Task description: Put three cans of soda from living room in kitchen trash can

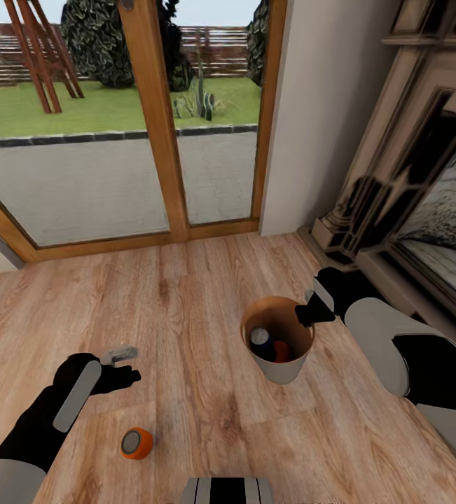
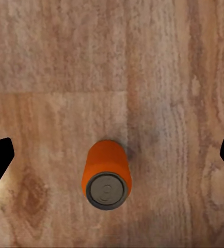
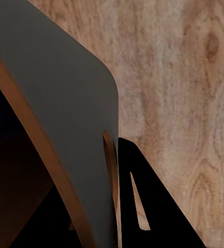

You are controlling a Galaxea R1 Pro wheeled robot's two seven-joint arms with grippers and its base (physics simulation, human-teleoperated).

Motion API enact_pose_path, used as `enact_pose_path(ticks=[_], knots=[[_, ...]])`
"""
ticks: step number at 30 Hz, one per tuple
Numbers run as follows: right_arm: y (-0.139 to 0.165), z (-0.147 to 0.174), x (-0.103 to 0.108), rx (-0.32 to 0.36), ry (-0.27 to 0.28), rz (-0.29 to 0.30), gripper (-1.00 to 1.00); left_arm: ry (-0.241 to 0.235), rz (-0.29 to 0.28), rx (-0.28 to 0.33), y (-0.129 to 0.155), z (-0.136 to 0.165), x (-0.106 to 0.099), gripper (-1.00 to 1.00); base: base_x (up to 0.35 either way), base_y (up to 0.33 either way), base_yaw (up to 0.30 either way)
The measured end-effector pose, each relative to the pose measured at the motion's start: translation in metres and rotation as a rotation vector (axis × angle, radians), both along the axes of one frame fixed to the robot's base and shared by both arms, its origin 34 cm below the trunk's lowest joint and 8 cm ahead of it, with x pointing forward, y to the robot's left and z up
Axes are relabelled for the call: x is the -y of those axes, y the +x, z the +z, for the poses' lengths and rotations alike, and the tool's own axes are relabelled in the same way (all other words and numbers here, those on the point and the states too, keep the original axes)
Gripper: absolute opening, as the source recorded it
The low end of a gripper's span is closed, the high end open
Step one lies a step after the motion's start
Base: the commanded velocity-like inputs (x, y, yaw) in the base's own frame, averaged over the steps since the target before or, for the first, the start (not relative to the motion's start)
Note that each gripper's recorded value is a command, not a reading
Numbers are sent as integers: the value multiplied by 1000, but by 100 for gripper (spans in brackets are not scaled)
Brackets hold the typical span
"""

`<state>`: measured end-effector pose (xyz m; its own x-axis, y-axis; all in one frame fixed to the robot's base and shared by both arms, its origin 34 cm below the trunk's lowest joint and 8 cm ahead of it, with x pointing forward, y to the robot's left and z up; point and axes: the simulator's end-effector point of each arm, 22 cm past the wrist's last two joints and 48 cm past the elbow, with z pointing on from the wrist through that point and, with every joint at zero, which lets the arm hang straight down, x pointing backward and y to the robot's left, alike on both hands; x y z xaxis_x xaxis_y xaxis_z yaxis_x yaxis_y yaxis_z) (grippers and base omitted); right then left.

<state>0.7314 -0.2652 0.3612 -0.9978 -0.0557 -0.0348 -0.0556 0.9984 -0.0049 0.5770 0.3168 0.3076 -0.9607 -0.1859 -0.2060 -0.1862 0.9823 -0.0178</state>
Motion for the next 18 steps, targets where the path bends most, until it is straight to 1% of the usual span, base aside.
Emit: enact_pose_path(ticks=[4, 7, 9, 14, 16, 18], knots=[[0, 0, -3, -1, 11, -7, -100, -9, -1, 0, 0, -1, 6, 100, -48, -198, 0], [-1, 0, 3, -1, -16, 9, -100, -13, -2, 0, 0, -1, 9, 100, -18, -150, 0], [0, 0, 6, -1, -32, 18, -100, -16, -3, 0, 0, -1, 11, 100, -9, -72, 0], [-1, -1, -1, -1, 5, -3, -100, -18, -3, 0, 0, -1, 13, 100, -3, -24, 0], [-1, -1, -1, -1, 5, -4, -100, -19, -3, 0, 0, -1, 13, 100, -1, -8, 0], [-1, -1, 1, -1, -7, 3, -100, -20, -2, 0, 0, -1, 13, 100, -1, -5, 0]])
